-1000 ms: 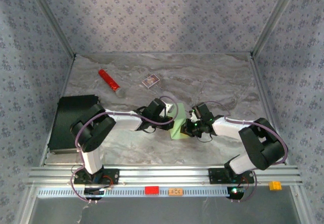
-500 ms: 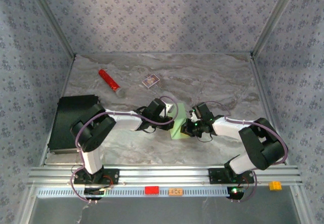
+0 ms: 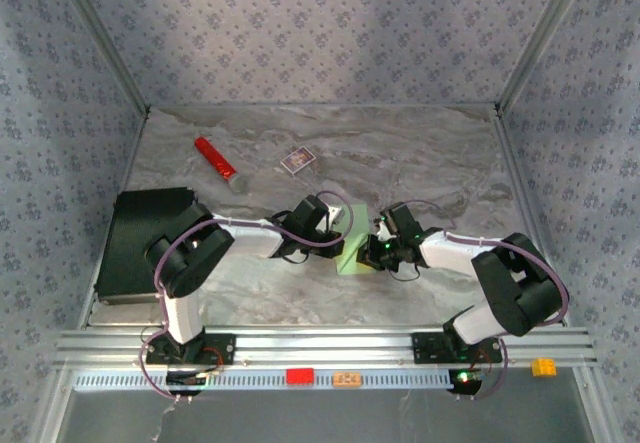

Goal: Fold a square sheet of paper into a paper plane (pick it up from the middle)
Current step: Fold the triangle a second time at the center of the table.

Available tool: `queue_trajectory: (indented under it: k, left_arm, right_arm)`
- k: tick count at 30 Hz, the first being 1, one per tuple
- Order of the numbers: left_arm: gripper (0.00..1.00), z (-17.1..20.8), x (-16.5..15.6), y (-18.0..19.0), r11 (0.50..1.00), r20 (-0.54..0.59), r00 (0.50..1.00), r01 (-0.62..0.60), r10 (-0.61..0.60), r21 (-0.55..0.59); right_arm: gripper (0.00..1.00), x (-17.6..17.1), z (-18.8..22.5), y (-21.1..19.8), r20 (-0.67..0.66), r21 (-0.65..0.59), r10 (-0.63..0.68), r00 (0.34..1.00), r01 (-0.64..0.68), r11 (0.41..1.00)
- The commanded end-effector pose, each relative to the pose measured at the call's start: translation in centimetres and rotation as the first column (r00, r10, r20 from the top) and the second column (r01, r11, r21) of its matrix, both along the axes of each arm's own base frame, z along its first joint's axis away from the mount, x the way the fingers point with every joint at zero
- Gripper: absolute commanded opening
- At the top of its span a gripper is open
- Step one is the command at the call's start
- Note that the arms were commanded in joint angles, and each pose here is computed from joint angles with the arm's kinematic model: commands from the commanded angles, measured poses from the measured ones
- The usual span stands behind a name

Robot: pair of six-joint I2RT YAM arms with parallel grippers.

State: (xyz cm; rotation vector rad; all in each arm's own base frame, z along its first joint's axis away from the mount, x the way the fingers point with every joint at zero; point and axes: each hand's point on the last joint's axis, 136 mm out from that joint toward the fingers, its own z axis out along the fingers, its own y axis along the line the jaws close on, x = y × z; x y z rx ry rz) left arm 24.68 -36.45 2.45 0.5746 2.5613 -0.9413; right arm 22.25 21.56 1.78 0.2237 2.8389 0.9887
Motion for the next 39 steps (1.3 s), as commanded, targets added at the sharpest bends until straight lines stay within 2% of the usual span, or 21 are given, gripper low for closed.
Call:
queue_trajectory:
  k: [1,7,13,21,26,33,36,39]
  left_arm:
    - [0.04,-1.0,-0.4,0.0,1.000,-0.020,1.000,0.024,-0.023,0.019]
    - [0.03,-0.9,-0.4,-0.1,1.000,-0.020,1.000,0.024,-0.023,0.015]
    - [0.04,-1.0,-0.4,-0.1,1.000,-0.022,0.999,0.025,-0.025,0.014]
    - [0.03,-1.0,-0.4,-0.1,1.000,-0.023,0.999,0.025,-0.024,0.013]
    - [0.04,-1.0,-0.5,-0.2,1.000,-0.025,0.999,0.026,-0.026,0.011]
    - [0.04,-1.2,-0.6,-0.1,0.999,-0.035,0.999,0.031,-0.030,0.018]
    - [0.03,-1.4,-0.7,0.0,0.999,-0.040,0.999,0.033,-0.032,0.024]
    - [0.04,-1.5,-0.7,0.1,0.999,-0.044,0.998,0.034,-0.033,0.030]
  right_arm:
    - [0.12,0.5,1.0,-0.2,0.016,0.008,-0.017,1.000,0.017,1.000]
    - [0.10,2.9,4.0,0.1,0.087,0.125,-0.098,0.991,0.087,0.988]
    - [0.06,4.7,4.9,2.1,0.088,0.198,-0.100,0.991,0.081,0.977]
    - [0.06,5.9,3.6,3.2,0.061,0.190,-0.090,0.994,0.077,0.979]
    - [0.06,4.7,0.8,1.8,0.011,0.114,-0.103,0.995,0.101,0.988]
    - [0.05,2.9,-2.0,0.1,-0.036,0.077,-0.135,0.990,0.137,0.988]
    - [0.05,3.1,-1.9,0.1,-0.036,0.091,-0.143,0.989,0.145,0.985]
    - [0.06,4.1,-0.1,0.5,-0.005,0.132,-0.140,0.990,0.139,0.981]
